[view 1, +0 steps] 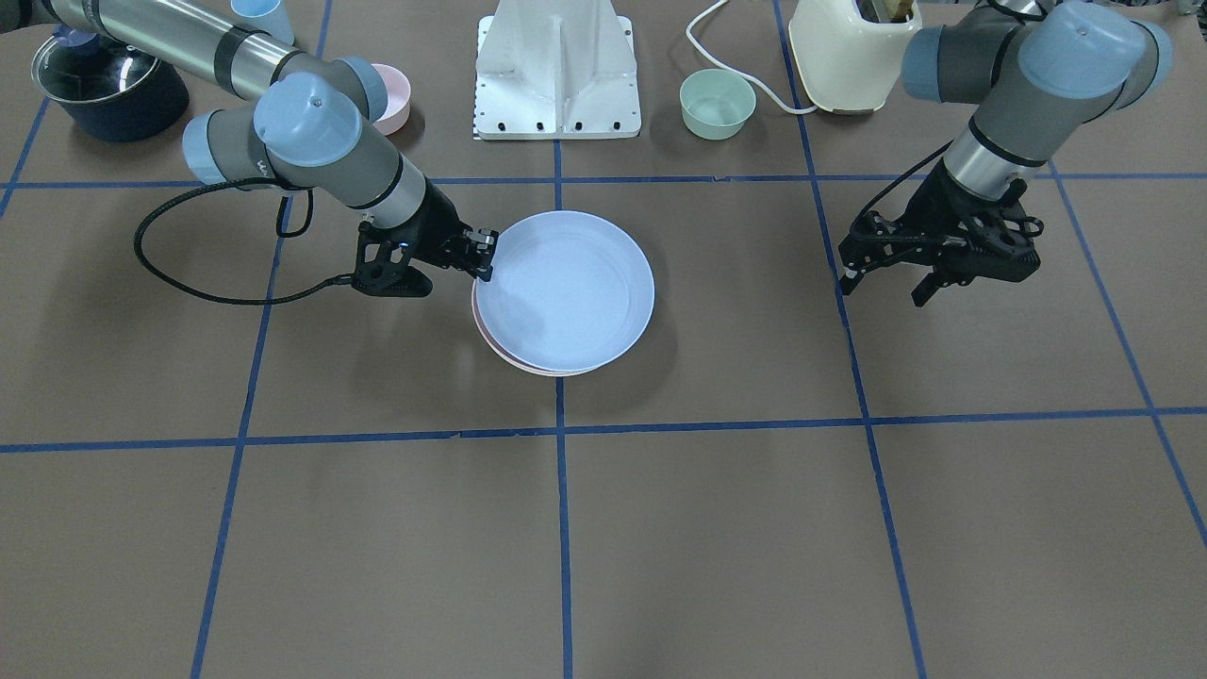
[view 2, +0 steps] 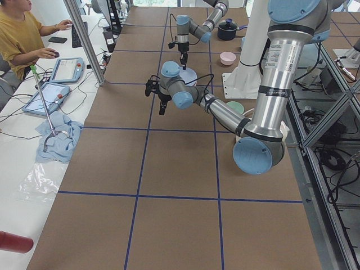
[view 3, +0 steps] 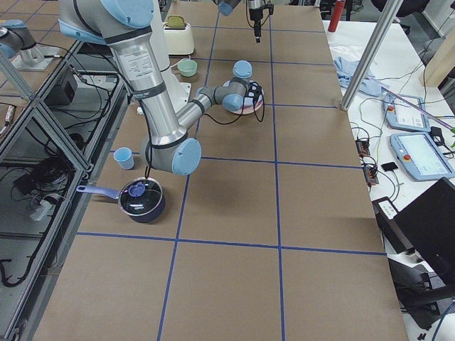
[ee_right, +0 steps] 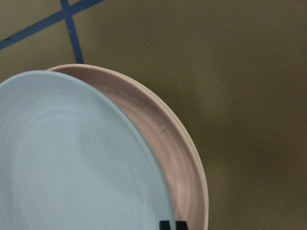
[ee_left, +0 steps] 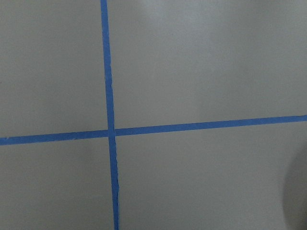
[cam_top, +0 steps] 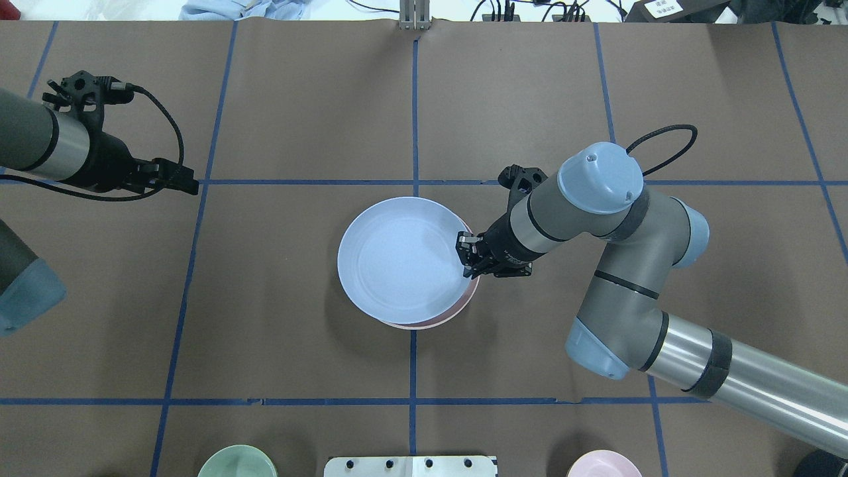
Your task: Stack three plates with pink and blue
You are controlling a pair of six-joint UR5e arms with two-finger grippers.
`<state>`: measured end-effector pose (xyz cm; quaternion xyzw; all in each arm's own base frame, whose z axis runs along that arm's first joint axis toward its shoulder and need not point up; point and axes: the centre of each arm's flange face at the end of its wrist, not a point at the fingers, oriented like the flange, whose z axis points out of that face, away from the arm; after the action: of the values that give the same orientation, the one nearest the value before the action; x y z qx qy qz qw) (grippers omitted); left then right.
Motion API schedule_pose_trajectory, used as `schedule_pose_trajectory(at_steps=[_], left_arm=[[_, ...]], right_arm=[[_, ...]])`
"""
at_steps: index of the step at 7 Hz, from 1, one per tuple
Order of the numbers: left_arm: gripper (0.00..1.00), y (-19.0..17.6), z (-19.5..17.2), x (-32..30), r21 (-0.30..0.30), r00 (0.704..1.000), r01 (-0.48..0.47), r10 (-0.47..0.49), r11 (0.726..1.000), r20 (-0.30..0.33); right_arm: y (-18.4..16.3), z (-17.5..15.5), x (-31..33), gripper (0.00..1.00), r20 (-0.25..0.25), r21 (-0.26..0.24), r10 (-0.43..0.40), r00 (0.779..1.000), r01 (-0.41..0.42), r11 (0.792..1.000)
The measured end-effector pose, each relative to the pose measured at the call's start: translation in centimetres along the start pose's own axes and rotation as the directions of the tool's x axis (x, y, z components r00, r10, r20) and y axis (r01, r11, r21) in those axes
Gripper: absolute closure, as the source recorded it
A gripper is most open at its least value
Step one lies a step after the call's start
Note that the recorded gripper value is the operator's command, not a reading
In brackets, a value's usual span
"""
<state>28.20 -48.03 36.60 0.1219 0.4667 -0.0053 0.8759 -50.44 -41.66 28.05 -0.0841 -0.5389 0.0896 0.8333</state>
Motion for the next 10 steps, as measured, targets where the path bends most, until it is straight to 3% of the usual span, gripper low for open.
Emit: schedule_pose_trajectory(at_steps=[3, 4, 5, 8, 10], left_arm=[[0.00, 0.0, 0.0, 0.1, 0.000, 1.000, 0.001, -0.001, 1.000, 0.000], [0.00, 0.0, 0.0, 0.1, 0.000, 1.000, 0.001, -0.001, 1.000, 0.000], [0.00, 0.0, 0.0, 0.1, 0.000, 1.000, 0.002, -0.002, 1.000, -0.001], [0.00, 0.0, 0.0, 0.1, -0.002, 1.000, 0.002, -0.002, 1.000, -0.002], [0.00, 0.0, 0.0, 0.0, -0.004, 1.000, -0.002, 0.002, 1.000, -0.004]], right_arm=[[-0.4, -0.3, 0.5, 1.00, -0.003, 0.005, 0.006, 1.000, -0.006, 1.000], [-0.5, -0.3, 0.7, 0.25, -0.005, 0.005, 0.007, 1.000, -0.007, 1.000], [-0.5, -0.2, 0.8, 0.00, -0.007, 0.005, 0.008, 1.000, -0.008, 1.000], [-0.5, -0.4, 1.0, 0.00, -0.007, 0.010, 0.009, 1.000, -0.009, 1.000], [-1.9, -2.5, 1.5, 0.00, 0.006, 0.036, 0.021, 1.000, -0.021, 0.999]])
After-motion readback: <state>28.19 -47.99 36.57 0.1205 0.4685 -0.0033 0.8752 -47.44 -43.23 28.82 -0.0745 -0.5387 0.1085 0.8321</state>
